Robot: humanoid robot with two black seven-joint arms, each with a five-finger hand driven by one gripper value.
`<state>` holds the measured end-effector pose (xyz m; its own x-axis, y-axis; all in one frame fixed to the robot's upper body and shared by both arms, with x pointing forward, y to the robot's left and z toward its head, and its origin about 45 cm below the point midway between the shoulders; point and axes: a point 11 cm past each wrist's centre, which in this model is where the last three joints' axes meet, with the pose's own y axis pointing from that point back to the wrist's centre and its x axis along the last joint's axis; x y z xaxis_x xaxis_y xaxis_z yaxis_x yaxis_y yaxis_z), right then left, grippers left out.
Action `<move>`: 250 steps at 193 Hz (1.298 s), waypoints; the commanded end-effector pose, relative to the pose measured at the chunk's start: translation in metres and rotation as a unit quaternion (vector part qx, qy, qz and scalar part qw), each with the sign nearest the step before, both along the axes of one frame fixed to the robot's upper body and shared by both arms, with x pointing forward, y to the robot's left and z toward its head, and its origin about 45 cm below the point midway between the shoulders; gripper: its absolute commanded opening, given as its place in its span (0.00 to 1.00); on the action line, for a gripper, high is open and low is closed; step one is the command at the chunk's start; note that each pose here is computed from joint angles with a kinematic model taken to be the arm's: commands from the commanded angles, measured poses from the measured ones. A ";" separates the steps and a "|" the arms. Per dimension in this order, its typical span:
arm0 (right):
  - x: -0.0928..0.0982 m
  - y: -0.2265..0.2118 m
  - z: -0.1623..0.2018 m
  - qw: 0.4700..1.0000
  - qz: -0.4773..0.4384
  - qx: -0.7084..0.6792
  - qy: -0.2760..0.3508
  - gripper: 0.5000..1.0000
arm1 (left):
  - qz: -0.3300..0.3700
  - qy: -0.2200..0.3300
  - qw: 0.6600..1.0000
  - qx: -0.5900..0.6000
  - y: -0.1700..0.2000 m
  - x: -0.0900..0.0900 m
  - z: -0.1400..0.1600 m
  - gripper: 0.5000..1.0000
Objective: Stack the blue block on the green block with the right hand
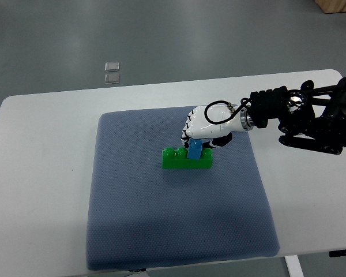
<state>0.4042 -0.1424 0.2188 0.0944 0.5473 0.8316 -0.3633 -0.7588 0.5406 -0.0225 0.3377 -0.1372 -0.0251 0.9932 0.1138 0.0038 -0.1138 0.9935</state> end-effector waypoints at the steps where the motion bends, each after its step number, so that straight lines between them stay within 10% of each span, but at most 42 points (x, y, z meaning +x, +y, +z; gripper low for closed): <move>1: 0.002 0.001 0.005 1.000 0.000 0.001 -0.004 0.39 | 0.000 0.000 1.000 0.000 0.000 0.000 0.000 1.00; 90: 0.008 0.002 0.012 0.999 -0.026 0.025 0.003 0.41 | -0.001 0.000 1.000 0.000 0.000 0.000 0.000 1.00; 164: 0.049 -0.020 0.053 0.970 -0.177 0.165 0.026 0.44 | 0.000 0.000 1.000 0.000 0.000 0.000 0.000 1.00; 250: 0.075 -0.097 0.055 0.776 -0.438 0.420 0.173 0.52 | -0.001 0.000 1.000 0.000 0.000 0.000 0.000 1.00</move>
